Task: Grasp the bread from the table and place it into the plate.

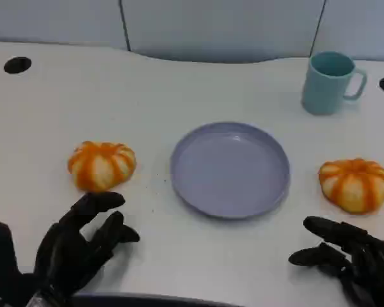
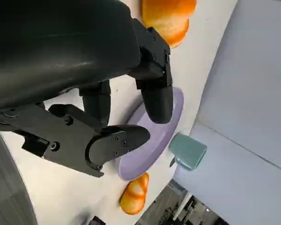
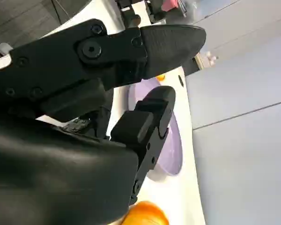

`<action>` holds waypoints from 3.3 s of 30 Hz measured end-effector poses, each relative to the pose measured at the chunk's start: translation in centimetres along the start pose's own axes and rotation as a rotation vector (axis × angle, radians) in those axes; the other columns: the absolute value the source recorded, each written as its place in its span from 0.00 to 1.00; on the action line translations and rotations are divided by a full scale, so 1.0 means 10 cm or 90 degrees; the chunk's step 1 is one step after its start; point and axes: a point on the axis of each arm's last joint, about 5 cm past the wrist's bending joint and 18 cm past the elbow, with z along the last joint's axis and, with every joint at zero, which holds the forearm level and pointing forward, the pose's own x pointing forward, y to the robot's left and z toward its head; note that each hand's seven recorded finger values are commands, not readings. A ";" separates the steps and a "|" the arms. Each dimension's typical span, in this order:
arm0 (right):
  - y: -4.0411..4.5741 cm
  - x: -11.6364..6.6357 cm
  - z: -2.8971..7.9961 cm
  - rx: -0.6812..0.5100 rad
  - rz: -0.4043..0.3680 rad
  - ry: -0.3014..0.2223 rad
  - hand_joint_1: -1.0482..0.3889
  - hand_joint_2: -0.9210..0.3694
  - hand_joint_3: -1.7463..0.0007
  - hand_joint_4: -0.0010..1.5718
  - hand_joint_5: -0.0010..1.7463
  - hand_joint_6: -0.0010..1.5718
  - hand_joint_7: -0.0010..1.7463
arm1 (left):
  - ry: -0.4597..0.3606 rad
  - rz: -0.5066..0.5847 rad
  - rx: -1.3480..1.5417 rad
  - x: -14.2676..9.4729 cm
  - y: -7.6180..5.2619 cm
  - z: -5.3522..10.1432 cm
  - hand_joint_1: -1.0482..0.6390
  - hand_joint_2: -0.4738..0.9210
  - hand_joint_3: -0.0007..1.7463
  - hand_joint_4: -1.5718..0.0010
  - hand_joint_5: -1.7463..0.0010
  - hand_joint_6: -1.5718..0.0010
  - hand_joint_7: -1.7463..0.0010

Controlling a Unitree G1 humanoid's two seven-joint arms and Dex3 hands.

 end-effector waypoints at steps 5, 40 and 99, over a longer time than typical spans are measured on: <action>0.000 0.00 0.00 0.001 0.000 0.000 0.21 0.00 0.83 0.37 0.54 0.58 0.00 | 0.000 0.000 0.000 0.00 0.00 0.00 0.47 0.81 0.47 0.80 0.01 0.80 0.18; 0.002 0.00 0.00 0.001 0.001 0.001 0.22 0.00 0.82 0.36 0.55 0.58 0.00 | -0.010 -0.019 0.014 -0.03 0.06 0.08 0.47 0.93 0.28 0.81 0.23 0.73 0.55; 0.048 0.00 -0.01 0.002 -0.003 0.002 0.22 0.00 0.83 0.40 0.51 0.60 0.00 | -0.148 -0.042 1.241 0.42 -0.66 1.25 0.42 0.91 0.00 0.88 0.86 0.80 1.00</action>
